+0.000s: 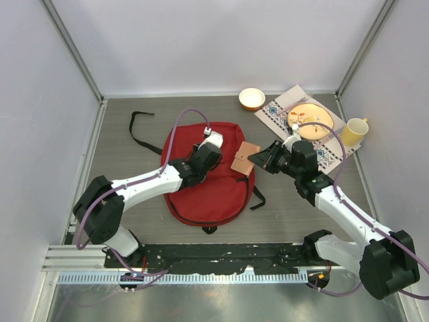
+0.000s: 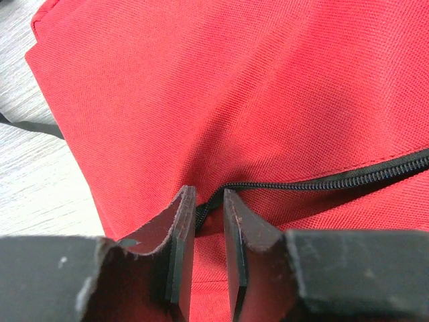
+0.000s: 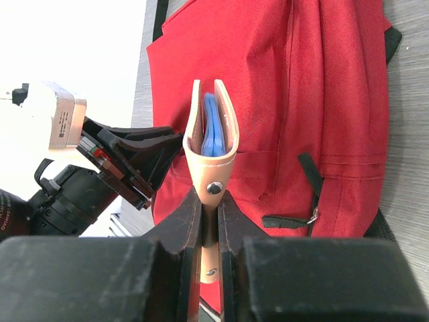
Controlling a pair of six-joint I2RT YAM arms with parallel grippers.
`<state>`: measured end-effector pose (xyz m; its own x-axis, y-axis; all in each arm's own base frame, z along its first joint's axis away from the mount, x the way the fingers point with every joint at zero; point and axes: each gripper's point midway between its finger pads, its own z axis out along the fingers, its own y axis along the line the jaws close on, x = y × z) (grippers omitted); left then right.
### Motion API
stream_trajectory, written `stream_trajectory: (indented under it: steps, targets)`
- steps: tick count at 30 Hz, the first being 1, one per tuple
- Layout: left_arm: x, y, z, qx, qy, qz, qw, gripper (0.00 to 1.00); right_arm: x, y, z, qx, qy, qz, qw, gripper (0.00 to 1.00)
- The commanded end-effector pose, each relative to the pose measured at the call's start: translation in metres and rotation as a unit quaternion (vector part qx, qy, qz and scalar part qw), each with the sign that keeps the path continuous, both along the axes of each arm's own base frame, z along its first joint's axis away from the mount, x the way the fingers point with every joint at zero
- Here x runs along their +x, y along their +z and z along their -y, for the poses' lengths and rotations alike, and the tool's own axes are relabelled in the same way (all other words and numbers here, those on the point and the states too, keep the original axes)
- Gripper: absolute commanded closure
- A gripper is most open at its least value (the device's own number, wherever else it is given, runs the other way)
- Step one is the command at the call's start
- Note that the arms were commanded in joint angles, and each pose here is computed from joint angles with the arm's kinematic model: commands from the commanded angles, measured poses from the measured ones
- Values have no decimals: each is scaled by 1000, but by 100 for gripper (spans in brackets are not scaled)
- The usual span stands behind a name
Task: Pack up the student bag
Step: Place the personal item in the student bag.
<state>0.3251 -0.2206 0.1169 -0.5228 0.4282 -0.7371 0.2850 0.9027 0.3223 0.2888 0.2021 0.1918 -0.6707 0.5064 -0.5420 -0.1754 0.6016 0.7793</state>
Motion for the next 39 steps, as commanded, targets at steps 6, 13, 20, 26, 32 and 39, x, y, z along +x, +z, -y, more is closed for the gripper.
stream_trajectory:
  steps: [6,13,20,26,32,39]
  targets:
    - [17,29,5,-17,16,40,999,94,-6,21,-10,44,22,24,999,99]
    - [13,45,27,-70,-3,16,997,100,-17,27,-23,93,40,10,995,99]
    - [10,62,41,-125,13,-3,992,100,-37,22,-60,144,90,-25,985,99]
    - [3,67,50,-168,34,-39,984,100,-50,18,-95,193,126,-57,971,99]
    - [-5,77,46,-206,62,-40,976,100,-44,0,-107,228,110,-85,964,99]
    - [-12,84,48,-243,76,-51,966,100,-31,-16,-112,259,84,-116,955,99]
